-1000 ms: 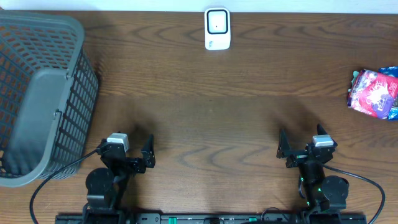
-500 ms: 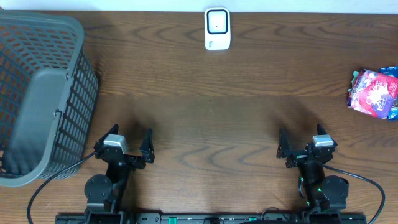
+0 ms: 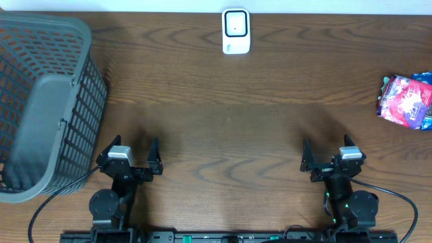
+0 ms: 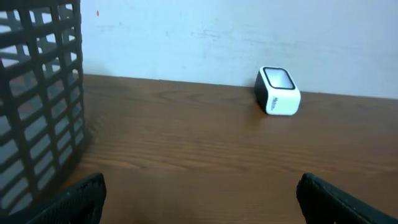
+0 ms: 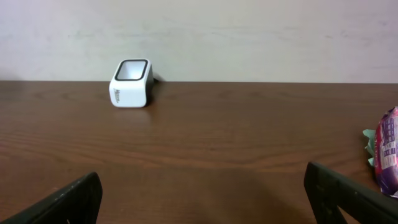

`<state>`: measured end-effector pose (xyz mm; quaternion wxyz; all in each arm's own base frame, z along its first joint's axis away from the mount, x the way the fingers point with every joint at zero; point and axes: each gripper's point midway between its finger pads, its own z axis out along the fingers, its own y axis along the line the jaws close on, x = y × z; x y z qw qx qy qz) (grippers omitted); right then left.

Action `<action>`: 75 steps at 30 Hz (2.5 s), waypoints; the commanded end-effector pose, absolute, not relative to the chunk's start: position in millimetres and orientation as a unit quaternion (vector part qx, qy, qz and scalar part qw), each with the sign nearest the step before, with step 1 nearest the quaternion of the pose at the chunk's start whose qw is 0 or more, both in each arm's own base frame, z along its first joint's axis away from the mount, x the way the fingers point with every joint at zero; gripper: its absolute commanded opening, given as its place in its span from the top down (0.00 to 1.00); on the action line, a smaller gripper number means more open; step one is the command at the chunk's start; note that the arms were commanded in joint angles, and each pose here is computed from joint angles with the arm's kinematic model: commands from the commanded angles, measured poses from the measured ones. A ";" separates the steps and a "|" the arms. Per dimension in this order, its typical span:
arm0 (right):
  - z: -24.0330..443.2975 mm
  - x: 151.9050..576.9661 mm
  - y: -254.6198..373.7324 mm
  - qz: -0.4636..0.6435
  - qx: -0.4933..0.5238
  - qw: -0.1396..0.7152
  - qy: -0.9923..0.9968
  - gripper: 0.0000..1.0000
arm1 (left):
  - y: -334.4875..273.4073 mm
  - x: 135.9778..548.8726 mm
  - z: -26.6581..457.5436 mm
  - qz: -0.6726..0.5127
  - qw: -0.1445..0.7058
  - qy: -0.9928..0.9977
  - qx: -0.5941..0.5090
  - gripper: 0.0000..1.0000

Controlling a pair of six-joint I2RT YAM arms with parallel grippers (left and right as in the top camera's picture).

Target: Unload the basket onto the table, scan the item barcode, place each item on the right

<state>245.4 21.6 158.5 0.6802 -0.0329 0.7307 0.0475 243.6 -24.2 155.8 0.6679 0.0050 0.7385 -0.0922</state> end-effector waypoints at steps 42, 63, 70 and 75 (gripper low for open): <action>157.6 245.2 21.9 0.052 -0.028 0.680 0.731 0.01 | 9.6 243.2 134.6 -0.003 0.647 0.761 -0.043 0.02; 157.6 245.2 21.9 0.052 -0.028 0.680 0.731 0.01 | 9.7 243.5 136.6 -0.003 0.650 0.758 -0.043 0.02; 157.6 245.2 22.0 0.052 -0.028 0.680 0.731 0.01 | 11.9 243.4 136.7 0.005 0.650 0.758 -0.044 0.02; 157.6 245.2 21.9 0.052 -0.028 0.680 0.731 0.01 | 14.3 243.2 136.2 0.045 0.648 0.760 -0.007 0.02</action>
